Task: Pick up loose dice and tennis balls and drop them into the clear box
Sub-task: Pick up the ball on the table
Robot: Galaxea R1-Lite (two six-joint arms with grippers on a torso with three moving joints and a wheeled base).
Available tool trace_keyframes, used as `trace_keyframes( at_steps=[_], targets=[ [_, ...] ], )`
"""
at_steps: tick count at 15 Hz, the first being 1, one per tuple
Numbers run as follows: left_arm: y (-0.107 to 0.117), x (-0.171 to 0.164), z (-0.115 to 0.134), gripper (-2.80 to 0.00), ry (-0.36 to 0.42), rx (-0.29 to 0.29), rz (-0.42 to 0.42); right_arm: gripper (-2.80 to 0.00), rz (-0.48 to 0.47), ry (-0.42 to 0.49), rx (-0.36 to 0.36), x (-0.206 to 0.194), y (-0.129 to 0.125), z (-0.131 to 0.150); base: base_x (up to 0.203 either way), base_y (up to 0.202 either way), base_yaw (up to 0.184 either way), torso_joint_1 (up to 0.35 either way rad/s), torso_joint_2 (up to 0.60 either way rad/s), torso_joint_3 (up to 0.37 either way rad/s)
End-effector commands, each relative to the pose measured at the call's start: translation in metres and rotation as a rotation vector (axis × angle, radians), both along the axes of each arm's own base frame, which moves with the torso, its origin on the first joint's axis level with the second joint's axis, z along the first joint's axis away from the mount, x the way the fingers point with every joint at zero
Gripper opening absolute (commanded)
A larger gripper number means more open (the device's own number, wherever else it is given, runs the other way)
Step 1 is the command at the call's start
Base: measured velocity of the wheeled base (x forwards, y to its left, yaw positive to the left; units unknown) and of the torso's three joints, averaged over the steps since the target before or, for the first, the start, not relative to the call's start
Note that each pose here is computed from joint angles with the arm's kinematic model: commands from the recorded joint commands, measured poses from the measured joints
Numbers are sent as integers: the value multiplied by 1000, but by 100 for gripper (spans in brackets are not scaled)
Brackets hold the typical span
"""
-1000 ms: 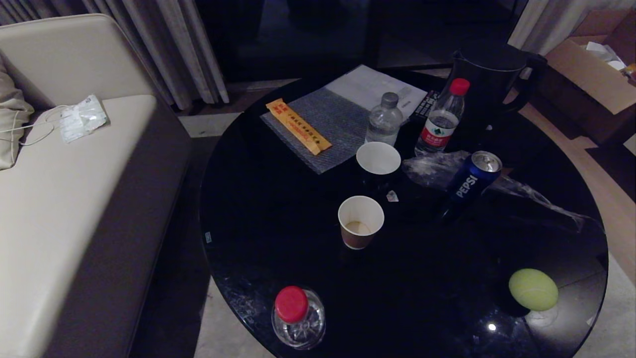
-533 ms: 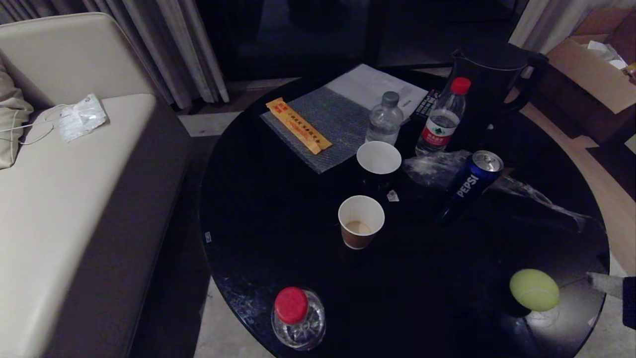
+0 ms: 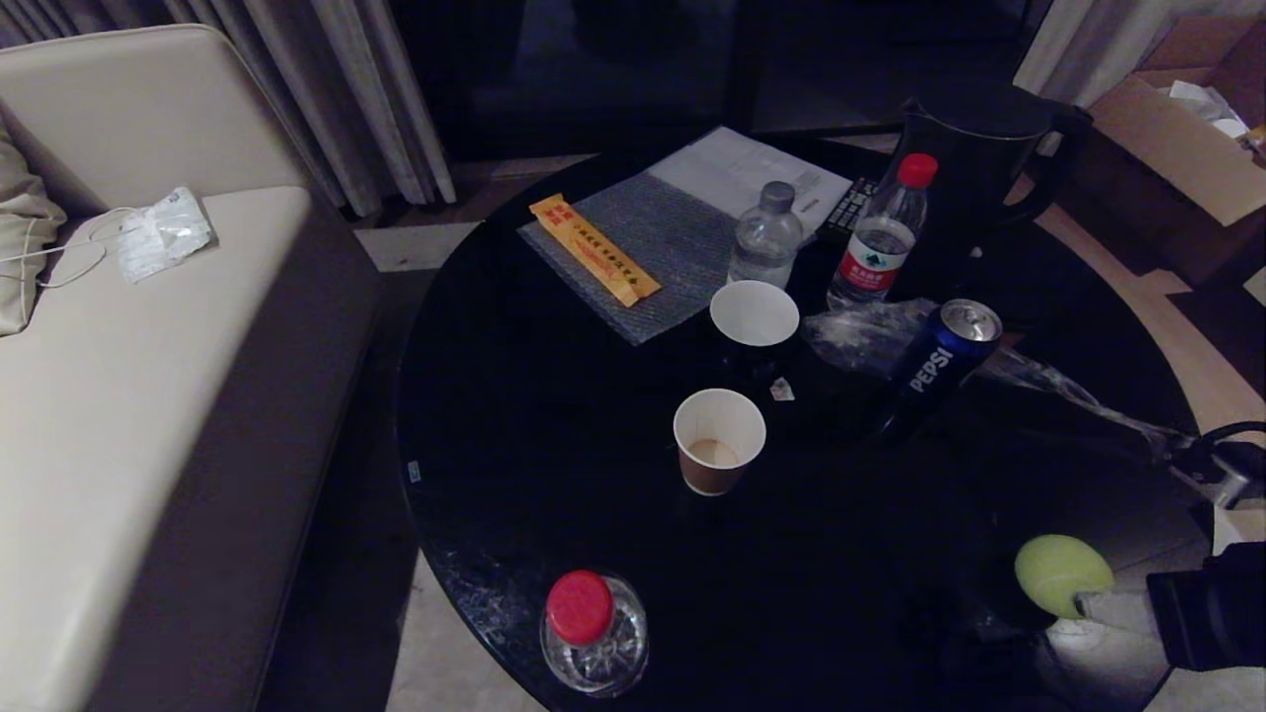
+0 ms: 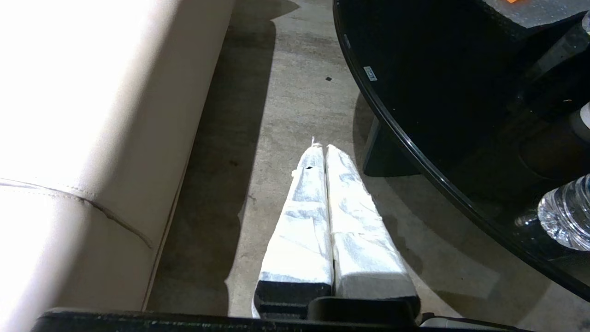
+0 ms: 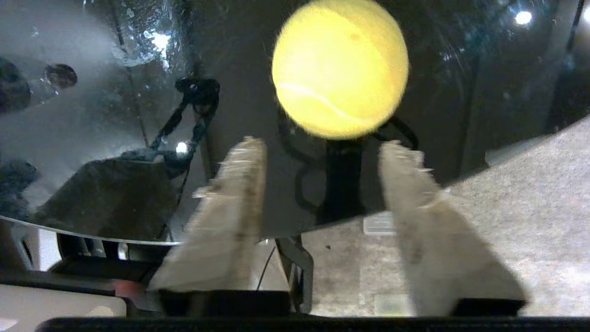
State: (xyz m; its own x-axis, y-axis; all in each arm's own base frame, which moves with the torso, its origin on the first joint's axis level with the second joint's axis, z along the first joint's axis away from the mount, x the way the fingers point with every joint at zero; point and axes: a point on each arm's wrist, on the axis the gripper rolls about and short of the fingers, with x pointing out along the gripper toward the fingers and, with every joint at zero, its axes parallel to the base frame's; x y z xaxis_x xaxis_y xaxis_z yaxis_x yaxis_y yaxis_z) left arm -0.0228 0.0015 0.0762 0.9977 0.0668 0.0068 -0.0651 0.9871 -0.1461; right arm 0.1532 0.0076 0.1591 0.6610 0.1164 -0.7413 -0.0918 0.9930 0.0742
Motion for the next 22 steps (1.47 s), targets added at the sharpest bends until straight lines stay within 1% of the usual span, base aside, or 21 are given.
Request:
trace_keyframes(
  at_steps=[1, 3, 8, 15, 19, 21, 22],
  targets=[
    [0, 0, 0, -280, 2, -1, 1, 0, 31, 41, -19, 12, 2, -6, 0, 0, 0, 0, 0, 0],
    [0, 0, 0, -280, 1, -1, 1, 0, 55, 64, -30, 18, 4, -10, 0, 0, 0, 0, 0, 0],
    [0, 0, 0, -280, 2, -1, 1, 0, 56, 67, -32, 37, 5, -8, 0, 0, 0, 0, 0, 0],
    [0, 0, 0, -280, 2, -1, 1, 0, 52, 142, -41, 50, 6, -23, 0, 0, 0, 0, 0, 0],
    [0, 0, 0, -280, 1, -1, 1, 0, 51, 129, -40, 59, 6, -27, 0, 0, 0, 0, 0, 0],
    [0, 0, 0, -280, 2, -1, 1, 0, 34, 142, -63, 61, 6, -30, 0, 0, 0, 0, 0, 0],
    [0, 0, 0, -280, 2, -1, 1, -280, 25, 145, -71, 63, 6, -31, 0, 0, 0, 0, 0, 0]
  ],
)
